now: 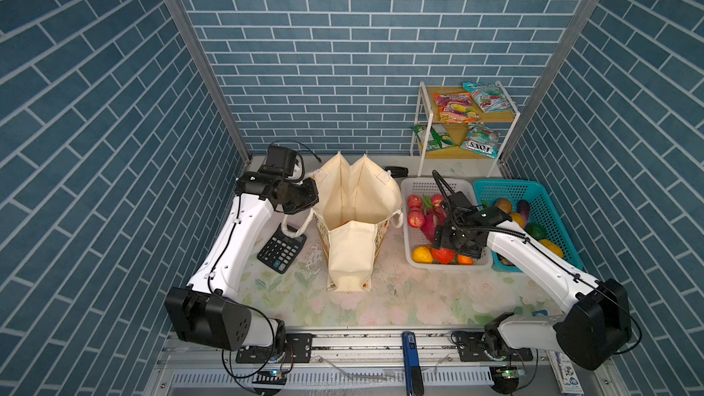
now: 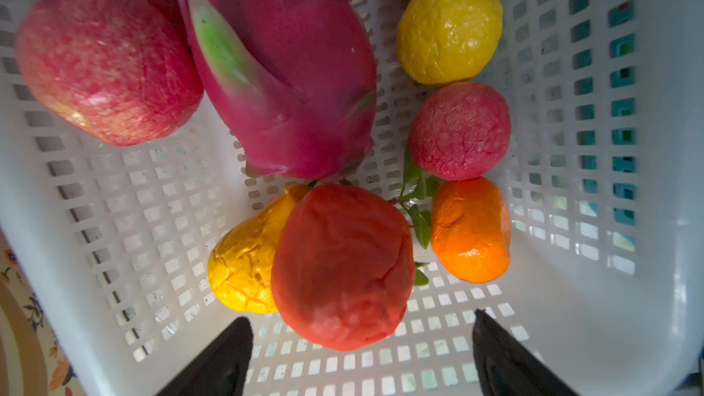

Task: Place the food into the grocery bag and tie it
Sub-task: 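Move the right gripper back down into the white basket toward the red fruit, then close the right gripper on the red fruit in the white basket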

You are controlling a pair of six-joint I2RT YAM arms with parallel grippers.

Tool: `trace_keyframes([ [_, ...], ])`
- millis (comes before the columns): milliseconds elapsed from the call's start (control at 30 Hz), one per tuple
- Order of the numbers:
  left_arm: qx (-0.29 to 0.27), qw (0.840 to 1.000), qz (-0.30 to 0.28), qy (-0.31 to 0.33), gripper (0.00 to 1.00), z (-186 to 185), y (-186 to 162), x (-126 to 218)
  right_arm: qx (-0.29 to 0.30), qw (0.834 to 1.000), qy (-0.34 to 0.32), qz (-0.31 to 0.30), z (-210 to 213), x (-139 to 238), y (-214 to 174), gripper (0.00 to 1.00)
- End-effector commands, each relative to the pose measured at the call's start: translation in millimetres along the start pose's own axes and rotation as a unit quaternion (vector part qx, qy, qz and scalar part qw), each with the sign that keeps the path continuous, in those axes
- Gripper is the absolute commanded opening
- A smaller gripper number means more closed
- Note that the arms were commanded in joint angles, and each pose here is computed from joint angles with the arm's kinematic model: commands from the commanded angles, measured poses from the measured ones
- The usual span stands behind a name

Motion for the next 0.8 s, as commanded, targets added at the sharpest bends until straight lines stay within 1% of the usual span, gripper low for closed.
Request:
trace_keyframes([
  [0, -0.007, 1.0, 0.016, 0.005, 0.0, 0.9, -7.2, 0.2, 0.007, 1.0, 0.001, 0.015, 3.6, -6.5, 1.8, 0.91],
  [600, -0.004, 1.0, 0.016, 0.005, 0.0, 1.9, -4.2, -6.3, 0.0, 0.999, 0.002, 0.051, 10.2, -32.8, -2.2, 0.95],
  [767, -0.004, 1.0, 0.015, 0.004, 0.0, 1.5, -3.9, -6.9, -0.008, 0.998, -0.002, 0.059, 10.5, -40.8, -3.7, 0.91],
])
Point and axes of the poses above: each gripper's point midway between its finger pads, its own x axis back along the fingers, its own z axis along the line the jaws close on, y = z × x, the point moved 2 cm from there along x, back along the fingers, and after that the axes turned 5 degrees about -x, right-handed, at the moved point
